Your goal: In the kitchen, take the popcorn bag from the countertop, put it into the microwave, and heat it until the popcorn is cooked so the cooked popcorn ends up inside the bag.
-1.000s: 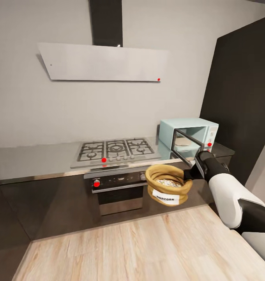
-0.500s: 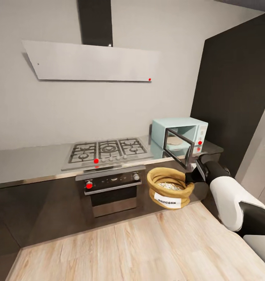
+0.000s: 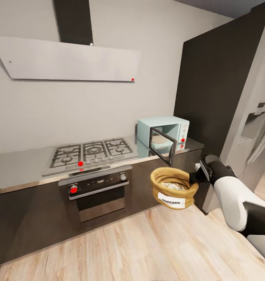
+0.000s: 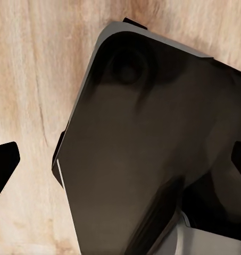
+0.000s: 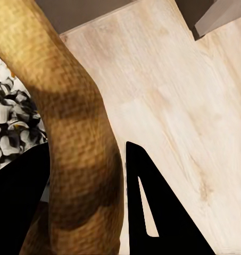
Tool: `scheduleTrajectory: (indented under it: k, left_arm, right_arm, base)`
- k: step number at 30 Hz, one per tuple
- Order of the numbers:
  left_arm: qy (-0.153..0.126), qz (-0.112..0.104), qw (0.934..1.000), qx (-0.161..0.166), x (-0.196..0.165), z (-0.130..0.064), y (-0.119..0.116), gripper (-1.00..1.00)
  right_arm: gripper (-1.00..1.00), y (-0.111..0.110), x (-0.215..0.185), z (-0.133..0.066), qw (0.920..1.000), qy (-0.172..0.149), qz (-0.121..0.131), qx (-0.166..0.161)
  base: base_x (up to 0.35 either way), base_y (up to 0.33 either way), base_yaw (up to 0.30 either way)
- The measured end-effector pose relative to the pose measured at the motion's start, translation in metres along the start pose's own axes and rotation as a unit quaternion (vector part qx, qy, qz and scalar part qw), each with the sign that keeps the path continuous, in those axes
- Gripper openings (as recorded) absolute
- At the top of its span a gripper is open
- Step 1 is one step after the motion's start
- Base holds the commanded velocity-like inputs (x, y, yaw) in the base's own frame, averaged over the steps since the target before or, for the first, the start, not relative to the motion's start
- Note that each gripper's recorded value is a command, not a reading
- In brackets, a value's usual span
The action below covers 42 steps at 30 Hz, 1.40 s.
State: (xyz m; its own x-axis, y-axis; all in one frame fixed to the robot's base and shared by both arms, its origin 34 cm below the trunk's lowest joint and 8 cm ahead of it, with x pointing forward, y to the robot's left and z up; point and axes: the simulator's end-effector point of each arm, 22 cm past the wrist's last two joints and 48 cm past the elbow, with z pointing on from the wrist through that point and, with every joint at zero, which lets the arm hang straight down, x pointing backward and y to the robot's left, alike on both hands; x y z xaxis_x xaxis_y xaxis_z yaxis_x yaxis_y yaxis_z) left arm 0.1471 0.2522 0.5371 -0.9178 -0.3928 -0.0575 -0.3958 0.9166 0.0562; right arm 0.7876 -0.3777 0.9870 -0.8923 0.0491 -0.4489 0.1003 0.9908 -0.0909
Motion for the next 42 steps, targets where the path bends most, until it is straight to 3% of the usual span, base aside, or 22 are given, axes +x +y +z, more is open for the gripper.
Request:
scheduleTrajectory:
  k: [15,25,42]
  left_arm:
    - [0.000,0.001,1.0000,0.000,0.0000,0.0000,-0.0002,1.00]
    - [0.000,0.002,1.0000,0.000,0.0005,-0.0001,-0.0001,1.00]
    - [0.002,0.000,1.0000,-0.001,0.0012,0.0000,0.0016,1.00]
  right_arm:
    - [-1.00,0.0013,0.0000,0.0000,1.0000,0.000,-0.001,-0.001]
    - [-1.00,0.0008,-0.0009,-0.0010,1.0000,-0.001,-0.002,0.001]
    - [-1.00,0.0033,-0.0008,-0.0010,1.0000,-0.001,-0.002,-0.003]
  base:
    - [0.000,-0.068,-0.238]
    - [0.088,-0.264,-0.018]
    - [0.254,-0.192,0.000]
